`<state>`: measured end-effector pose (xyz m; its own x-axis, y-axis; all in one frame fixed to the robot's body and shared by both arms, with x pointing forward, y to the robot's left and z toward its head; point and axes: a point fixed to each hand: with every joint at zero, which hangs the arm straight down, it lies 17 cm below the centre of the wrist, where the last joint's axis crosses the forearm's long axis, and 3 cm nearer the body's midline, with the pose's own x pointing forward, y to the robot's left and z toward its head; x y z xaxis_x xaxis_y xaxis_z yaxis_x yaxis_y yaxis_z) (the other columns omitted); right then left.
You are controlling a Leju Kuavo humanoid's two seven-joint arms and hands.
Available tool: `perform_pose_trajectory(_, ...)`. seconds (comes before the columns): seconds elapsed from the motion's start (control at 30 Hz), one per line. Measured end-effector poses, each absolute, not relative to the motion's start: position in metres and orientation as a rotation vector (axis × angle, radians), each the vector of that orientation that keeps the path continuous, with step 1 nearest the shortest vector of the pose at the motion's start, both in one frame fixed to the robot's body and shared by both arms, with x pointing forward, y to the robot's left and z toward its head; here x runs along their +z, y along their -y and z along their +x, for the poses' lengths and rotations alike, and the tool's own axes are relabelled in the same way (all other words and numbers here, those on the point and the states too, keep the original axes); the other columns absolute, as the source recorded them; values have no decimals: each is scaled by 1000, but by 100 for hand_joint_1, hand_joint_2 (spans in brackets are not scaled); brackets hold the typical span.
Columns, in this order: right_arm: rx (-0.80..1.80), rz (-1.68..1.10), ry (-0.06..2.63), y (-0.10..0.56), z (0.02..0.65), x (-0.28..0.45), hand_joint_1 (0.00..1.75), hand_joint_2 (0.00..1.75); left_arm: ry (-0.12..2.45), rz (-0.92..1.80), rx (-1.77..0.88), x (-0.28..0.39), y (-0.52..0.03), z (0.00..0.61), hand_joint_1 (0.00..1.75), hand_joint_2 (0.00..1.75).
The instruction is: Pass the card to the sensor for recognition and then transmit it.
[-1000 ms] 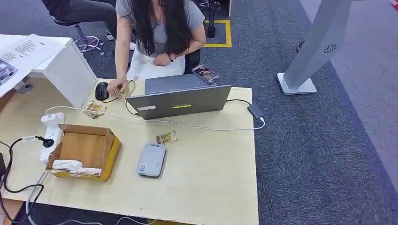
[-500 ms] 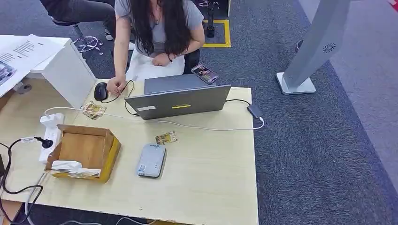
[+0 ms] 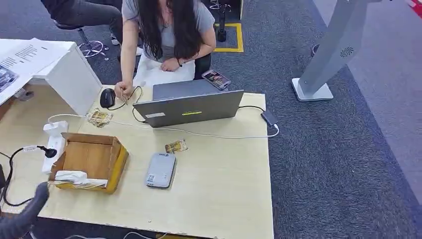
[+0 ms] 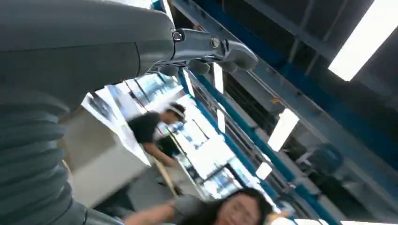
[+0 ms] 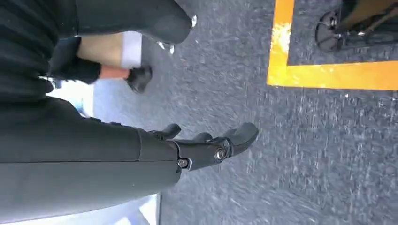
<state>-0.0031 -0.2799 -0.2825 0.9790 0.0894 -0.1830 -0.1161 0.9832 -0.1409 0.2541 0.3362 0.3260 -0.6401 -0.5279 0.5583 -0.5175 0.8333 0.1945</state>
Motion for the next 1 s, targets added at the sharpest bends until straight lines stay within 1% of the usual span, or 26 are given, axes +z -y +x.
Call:
perform_pose_trajectory(0.07, 120, -157, -181, 283, -6, -283, 0, 175, 2468, 705, -44, 344, -318, 247, 0, 175)
perform_pose_trajectory(0.17, 140, -159, -183, 284, -8, -282, 0, 175, 2531, 688, -56, 357, -302, 239, 0, 175)
perform_pose_trajectory(0.23, 160, -160, -181, 284, -7, -282, 0, 175, 2552, 709, -93, 358, -295, 236, 0, 175)
perform_pose_trajectory(0.33, 188, -153, -177, 285, -7, -283, 0, 175, 2558, 816, -215, 358, -286, 245, 0, 175)
perform_pose_trajectory(0.87, 220, -166, -171, 291, -5, -283, 0, 175, 2518, 888, -284, 347, -294, 263, 0, 175)
perform_pose_trajectory(1.0, 233, -157, -167, 290, -4, -283, 0, 175, 2421, 1036, -400, 339, -297, 283, 0, 175)
